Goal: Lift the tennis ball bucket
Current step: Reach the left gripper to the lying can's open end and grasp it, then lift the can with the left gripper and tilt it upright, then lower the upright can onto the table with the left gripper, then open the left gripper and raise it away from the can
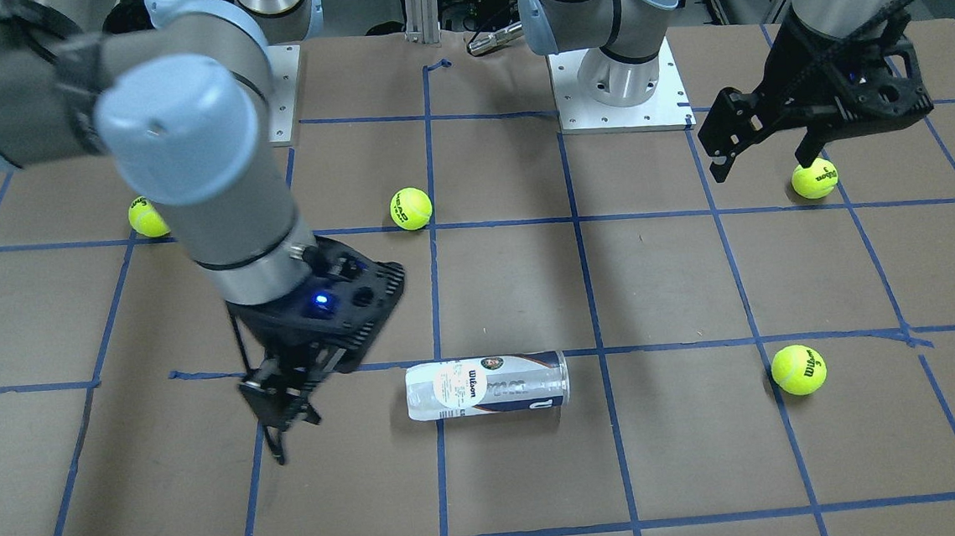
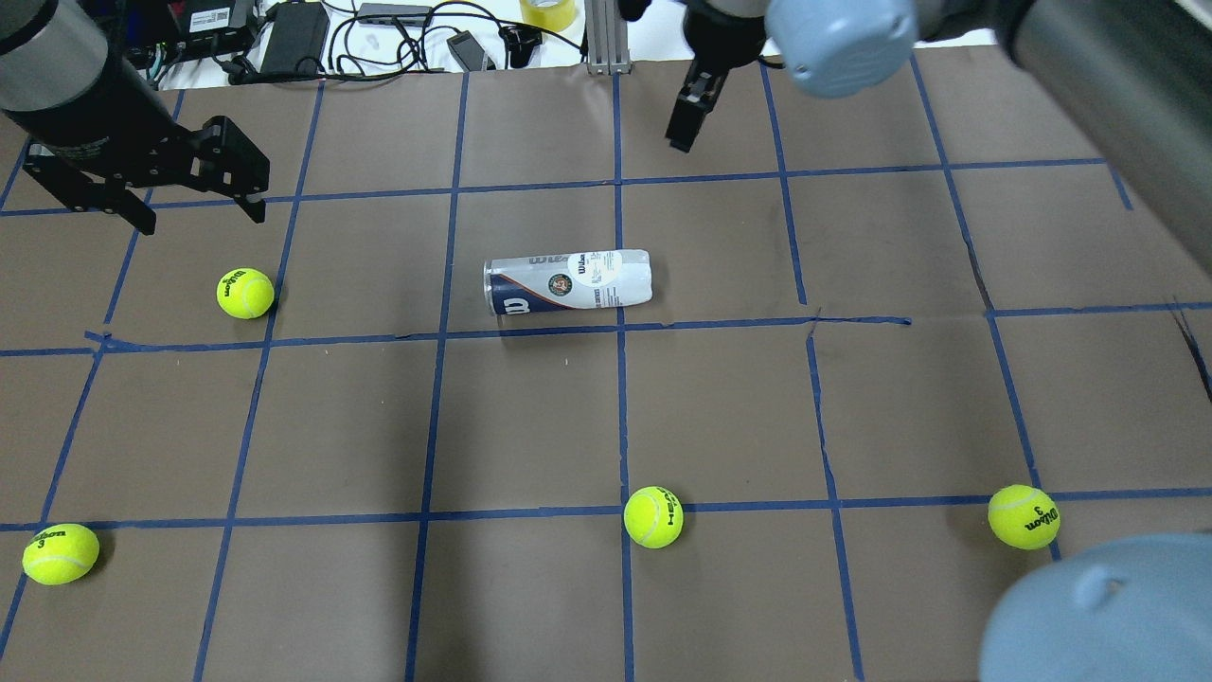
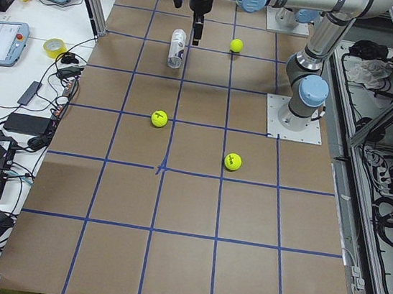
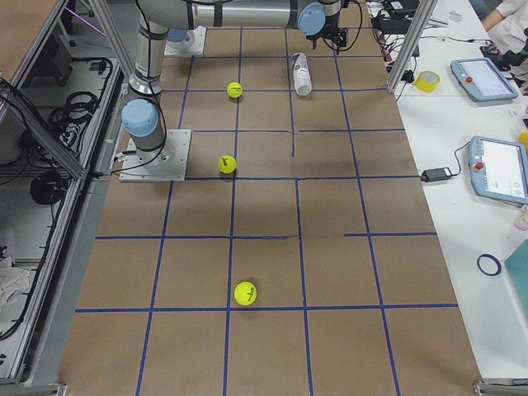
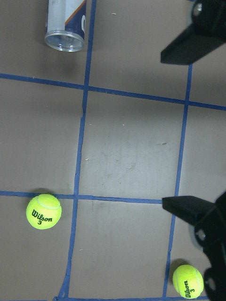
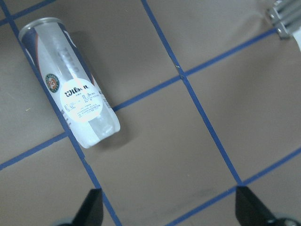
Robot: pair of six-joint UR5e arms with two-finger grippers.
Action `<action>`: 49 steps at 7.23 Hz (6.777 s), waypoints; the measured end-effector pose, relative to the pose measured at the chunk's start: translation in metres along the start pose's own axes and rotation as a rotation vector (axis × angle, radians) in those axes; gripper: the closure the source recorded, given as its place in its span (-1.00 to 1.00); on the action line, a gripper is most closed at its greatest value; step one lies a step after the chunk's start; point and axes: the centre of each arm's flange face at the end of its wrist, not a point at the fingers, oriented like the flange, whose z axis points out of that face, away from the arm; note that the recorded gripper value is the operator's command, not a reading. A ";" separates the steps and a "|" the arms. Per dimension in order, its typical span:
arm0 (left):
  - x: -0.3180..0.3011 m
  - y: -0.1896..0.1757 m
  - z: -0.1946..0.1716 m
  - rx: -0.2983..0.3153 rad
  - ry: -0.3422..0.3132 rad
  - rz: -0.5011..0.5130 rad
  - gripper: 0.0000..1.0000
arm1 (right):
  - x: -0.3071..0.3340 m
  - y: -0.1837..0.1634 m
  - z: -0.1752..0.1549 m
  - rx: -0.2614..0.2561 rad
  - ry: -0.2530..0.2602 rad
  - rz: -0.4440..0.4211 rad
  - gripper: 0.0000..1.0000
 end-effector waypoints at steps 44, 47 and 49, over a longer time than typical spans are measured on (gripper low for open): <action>0.225 -0.100 0.040 0.126 0.069 0.288 -1.00 | -0.049 0.116 -0.095 -0.185 0.082 1.051 -1.00; 0.154 -0.092 -0.020 0.050 0.043 0.198 -1.00 | -0.049 0.116 -0.095 -0.186 0.082 1.051 -1.00; 0.121 -0.068 -0.036 0.011 0.037 0.156 -1.00 | -0.049 0.117 -0.095 -0.187 0.084 1.051 -1.00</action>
